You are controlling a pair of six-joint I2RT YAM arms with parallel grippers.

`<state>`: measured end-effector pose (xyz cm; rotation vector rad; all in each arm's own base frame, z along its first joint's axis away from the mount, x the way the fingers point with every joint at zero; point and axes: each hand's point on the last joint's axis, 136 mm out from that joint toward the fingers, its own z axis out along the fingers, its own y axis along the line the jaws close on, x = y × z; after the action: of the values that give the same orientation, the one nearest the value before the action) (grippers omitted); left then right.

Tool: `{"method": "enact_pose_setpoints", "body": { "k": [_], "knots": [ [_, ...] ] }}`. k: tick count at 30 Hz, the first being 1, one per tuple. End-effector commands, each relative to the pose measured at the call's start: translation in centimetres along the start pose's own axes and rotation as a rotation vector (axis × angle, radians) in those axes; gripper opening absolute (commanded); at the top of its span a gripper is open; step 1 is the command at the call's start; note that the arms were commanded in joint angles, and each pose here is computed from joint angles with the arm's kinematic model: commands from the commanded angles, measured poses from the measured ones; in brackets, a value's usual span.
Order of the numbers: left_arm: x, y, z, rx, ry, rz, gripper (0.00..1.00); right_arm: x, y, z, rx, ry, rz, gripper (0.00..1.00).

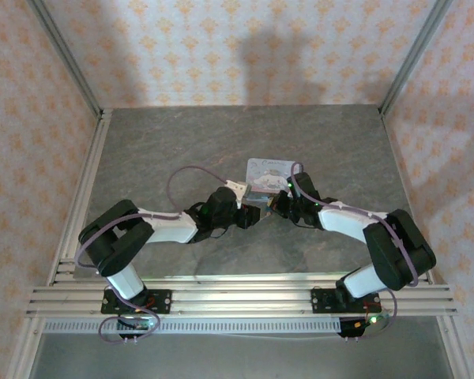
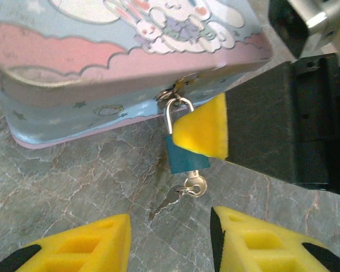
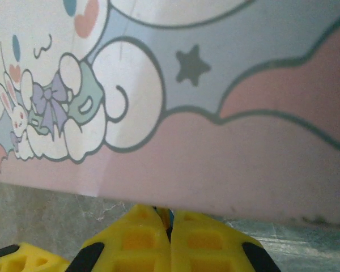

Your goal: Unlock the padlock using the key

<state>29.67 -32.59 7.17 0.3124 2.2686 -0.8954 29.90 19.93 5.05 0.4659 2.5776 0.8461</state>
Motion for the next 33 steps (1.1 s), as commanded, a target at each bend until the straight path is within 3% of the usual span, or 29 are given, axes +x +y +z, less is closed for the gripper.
{"method": "enact_pose_setpoints", "body": {
  "k": [1, 6, 14, 30, 33],
  "knots": [
    [-0.3, -0.1, 0.7, 0.034, -0.028, -0.076, 0.41, 1.1, -2.8, 0.4, 0.090, 0.041, 0.000, 0.00],
    [-1.2, 0.3, 1.4, 0.108, -0.086, -0.242, 0.43, 0.6, -1.6, 0.7, -0.091, 0.047, 0.145, 0.00],
    [-2.9, 0.3, 2.9, 0.255, -0.142, -0.474, 0.43, 0.0, -0.1, 0.4, -0.197, 0.071, 0.257, 0.00],
    [-3.7, -1.1, 4.2, 0.395, -0.171, -0.674, 0.41, -0.1, 0.9, 0.3, -0.255, 0.098, 0.381, 0.00],
    [-3.9, -1.6, 4.3, 0.414, -0.171, -0.697, 0.36, 0.0, 0.7, 0.5, -0.258, 0.098, 0.401, 0.00]
  ]
}}
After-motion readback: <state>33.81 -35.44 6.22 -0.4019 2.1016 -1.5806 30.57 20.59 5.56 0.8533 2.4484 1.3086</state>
